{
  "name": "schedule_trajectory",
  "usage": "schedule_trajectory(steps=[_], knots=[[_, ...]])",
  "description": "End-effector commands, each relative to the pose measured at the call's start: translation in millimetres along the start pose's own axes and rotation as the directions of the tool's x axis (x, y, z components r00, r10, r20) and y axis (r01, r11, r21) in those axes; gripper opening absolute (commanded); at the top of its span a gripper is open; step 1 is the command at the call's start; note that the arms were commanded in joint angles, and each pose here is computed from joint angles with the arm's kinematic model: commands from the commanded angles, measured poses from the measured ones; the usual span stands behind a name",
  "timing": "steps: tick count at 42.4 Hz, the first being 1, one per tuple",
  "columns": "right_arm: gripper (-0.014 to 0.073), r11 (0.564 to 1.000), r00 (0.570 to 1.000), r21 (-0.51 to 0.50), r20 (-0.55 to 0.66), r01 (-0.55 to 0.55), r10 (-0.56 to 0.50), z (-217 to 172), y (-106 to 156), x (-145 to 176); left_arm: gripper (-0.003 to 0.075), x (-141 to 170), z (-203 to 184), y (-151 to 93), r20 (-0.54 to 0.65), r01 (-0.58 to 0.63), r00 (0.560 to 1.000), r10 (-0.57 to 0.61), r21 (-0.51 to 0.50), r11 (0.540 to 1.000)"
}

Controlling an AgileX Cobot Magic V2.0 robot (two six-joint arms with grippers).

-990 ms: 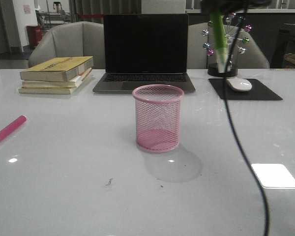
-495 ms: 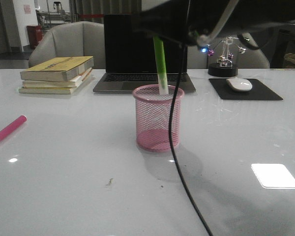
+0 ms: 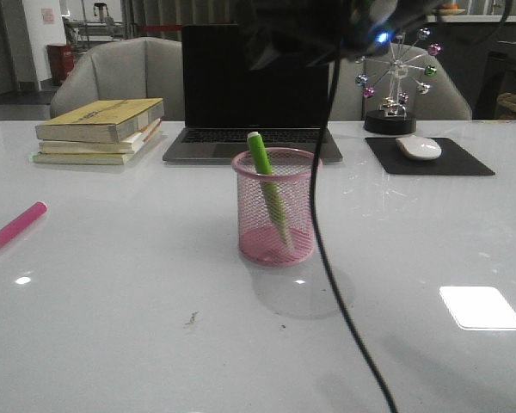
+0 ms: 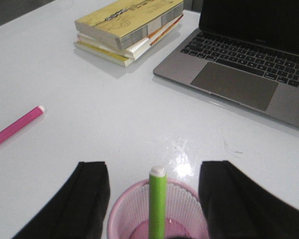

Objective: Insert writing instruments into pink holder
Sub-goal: 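Lower the green marker into the holder and open the right gripper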

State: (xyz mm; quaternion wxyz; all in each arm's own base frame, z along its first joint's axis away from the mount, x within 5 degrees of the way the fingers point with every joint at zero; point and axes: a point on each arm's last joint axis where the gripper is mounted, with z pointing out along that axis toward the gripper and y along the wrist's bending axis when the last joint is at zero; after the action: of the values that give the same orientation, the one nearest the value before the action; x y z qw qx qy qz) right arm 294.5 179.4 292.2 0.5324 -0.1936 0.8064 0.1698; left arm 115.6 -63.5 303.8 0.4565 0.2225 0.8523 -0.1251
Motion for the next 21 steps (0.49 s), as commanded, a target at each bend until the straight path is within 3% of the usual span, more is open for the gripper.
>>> schedule_trajectory(steps=[1,11,21], knots=[[0.0508,0.998,0.998,-0.018,0.020,0.061,-0.061,-45,4,-35,0.0601,-15,-4,-1,0.096,0.003,0.995,-0.004,0.007,1.000],[0.0497,0.995,0.971,-0.044,-0.218,0.092,-0.099,-114,5,-28,0.0601,-15,-4,-1,0.096,0.003,0.995,-0.004,0.007,1.000],[0.0497,0.999,0.968,-0.010,-0.245,0.045,-0.046,-156,1,0,0.0601,-14,-4,-1,0.096,0.002,0.995,-0.002,0.006,1.000]])
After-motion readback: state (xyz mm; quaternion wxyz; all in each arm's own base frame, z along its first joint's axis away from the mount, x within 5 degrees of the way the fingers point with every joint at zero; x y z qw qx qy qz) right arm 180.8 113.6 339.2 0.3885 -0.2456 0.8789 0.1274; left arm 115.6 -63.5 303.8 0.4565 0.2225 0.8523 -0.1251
